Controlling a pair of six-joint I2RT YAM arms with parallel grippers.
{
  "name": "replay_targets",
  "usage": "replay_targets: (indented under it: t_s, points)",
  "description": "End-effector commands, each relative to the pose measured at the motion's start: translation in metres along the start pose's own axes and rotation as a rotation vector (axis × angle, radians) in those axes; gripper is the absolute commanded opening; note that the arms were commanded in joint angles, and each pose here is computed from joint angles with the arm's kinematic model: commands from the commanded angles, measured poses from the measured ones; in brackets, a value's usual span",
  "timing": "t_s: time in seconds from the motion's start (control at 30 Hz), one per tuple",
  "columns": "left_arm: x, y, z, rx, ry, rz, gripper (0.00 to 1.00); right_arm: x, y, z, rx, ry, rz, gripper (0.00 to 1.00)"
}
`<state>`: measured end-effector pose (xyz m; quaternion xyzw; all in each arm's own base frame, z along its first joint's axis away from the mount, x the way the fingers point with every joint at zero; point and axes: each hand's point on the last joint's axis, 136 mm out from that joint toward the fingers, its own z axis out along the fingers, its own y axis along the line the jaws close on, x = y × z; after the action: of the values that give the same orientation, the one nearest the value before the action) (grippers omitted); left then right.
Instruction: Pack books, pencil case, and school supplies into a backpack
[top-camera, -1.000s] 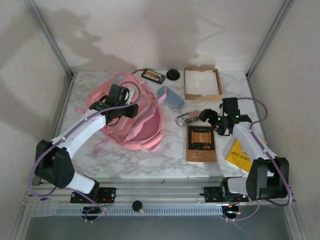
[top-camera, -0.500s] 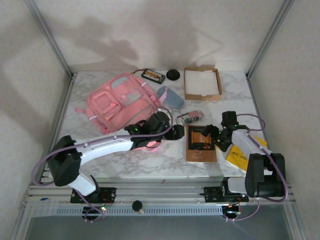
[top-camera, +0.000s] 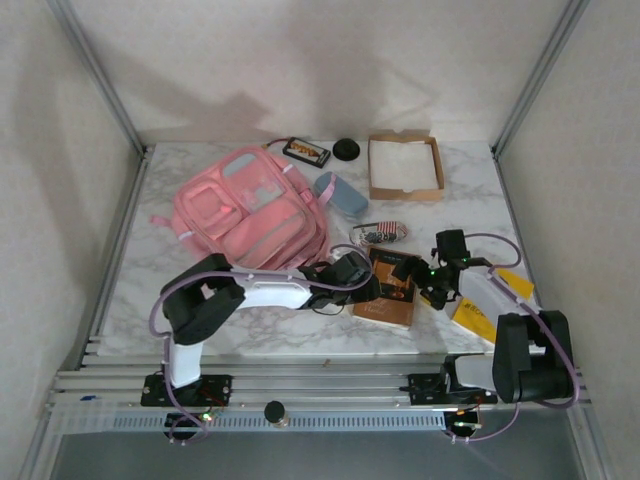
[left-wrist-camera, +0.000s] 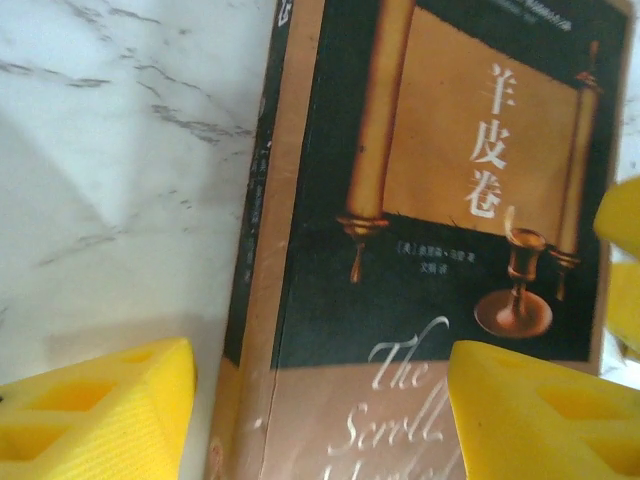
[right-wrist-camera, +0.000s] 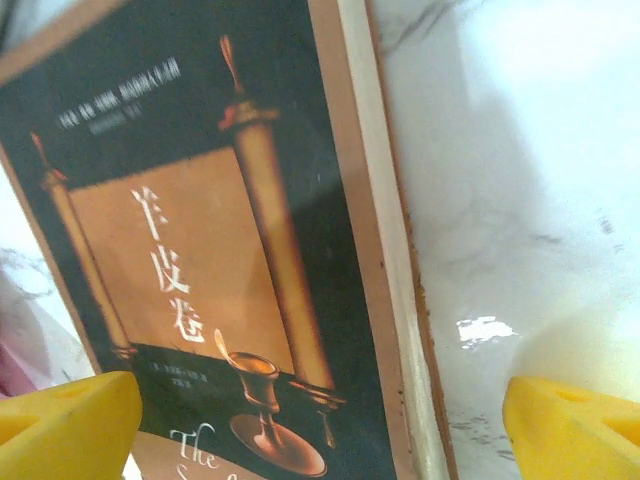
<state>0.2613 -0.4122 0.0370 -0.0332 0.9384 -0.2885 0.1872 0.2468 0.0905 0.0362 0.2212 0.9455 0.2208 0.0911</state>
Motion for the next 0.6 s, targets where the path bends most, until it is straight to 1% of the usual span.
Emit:
replay_targets:
  t_s: [0.0,0.13,0.23,0.4,0.43,0.57]
  points:
    - [-0.006,-0.018,0.007,0.034,-0.016,-0.01,0.63,0.016,0.008,0.009,-0.042,0.063,-0.067,0.93]
    - [0.003,-0.017,0.013,0.052,0.016,-0.018,0.62,0.023,0.019,0.01,-0.099,0.101,-0.084,0.85]
    - [0.009,-0.012,0.018,0.038,0.035,-0.015,0.58,0.019,0.037,-0.003,-0.153,0.084,-0.134,0.81]
    - [0.006,-0.006,0.014,0.006,0.015,-0.004,0.58,0.019,0.052,-0.021,-0.194,0.072,-0.171,0.72]
    - [0.006,-0.005,0.014,0.002,0.015,-0.001,0.58,0.019,0.055,-0.023,-0.21,0.071,-0.182,0.69]
    - [0.007,-0.001,0.014,-0.013,0.018,0.005,0.57,0.015,0.052,-0.029,-0.164,0.055,-0.197,0.56]
